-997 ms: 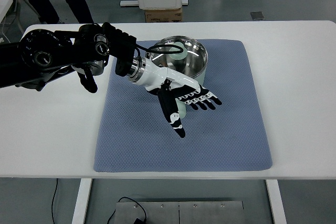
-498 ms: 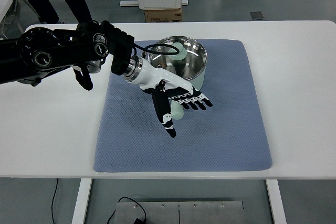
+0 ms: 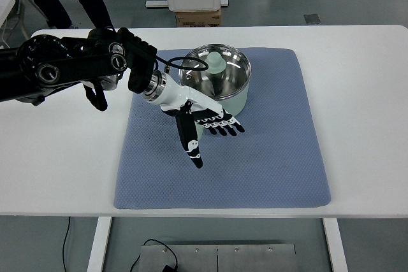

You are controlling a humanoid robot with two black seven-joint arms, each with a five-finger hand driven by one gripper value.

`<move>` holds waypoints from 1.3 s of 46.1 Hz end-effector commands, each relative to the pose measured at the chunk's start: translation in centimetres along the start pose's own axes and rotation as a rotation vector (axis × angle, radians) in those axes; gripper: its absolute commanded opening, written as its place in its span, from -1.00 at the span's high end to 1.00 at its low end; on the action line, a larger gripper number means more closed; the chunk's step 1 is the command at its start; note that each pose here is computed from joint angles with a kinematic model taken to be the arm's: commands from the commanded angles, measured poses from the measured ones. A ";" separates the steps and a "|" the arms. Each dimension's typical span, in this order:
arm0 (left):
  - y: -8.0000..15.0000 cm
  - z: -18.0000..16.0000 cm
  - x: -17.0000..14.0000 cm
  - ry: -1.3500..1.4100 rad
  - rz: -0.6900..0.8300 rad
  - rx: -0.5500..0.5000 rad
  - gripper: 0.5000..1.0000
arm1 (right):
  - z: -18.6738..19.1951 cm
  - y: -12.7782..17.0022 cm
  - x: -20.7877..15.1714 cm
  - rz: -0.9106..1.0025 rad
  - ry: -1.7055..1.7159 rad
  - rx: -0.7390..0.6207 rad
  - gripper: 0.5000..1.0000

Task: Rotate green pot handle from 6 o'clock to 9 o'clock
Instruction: 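Push the green handle with the left hand, swinging it toward the left arm, then sweep the left hand along the handle to finish rotating it sideways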

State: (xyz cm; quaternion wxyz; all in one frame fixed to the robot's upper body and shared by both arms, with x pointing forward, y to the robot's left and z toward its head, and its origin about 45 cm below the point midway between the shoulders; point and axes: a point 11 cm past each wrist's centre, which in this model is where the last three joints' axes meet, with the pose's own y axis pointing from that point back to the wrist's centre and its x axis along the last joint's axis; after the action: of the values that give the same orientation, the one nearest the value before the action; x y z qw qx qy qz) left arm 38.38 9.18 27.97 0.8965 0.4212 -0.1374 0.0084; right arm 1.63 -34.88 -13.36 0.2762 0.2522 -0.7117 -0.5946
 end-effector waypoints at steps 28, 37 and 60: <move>2.5 -4.8 0.8 0.003 0.044 0.143 -1.00 | 0.0 0.0 0.0 0.000 0.000 0.000 -1.00; 3.7 -6.2 2.0 0.028 0.093 0.171 -1.00 | 0.0 0.0 0.0 0.000 0.000 0.000 -1.00; 6.0 -9.5 3.1 0.067 0.153 0.247 -1.00 | 0.0 0.0 0.0 0.000 0.001 0.000 -1.00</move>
State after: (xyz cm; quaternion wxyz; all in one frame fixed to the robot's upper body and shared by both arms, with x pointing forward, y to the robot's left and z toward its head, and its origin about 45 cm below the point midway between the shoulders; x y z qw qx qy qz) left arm 42.58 19.40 27.42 0.8406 0.5140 -0.1380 0.1010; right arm 1.62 -34.89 -13.36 0.2765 0.2521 -0.7117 -0.5945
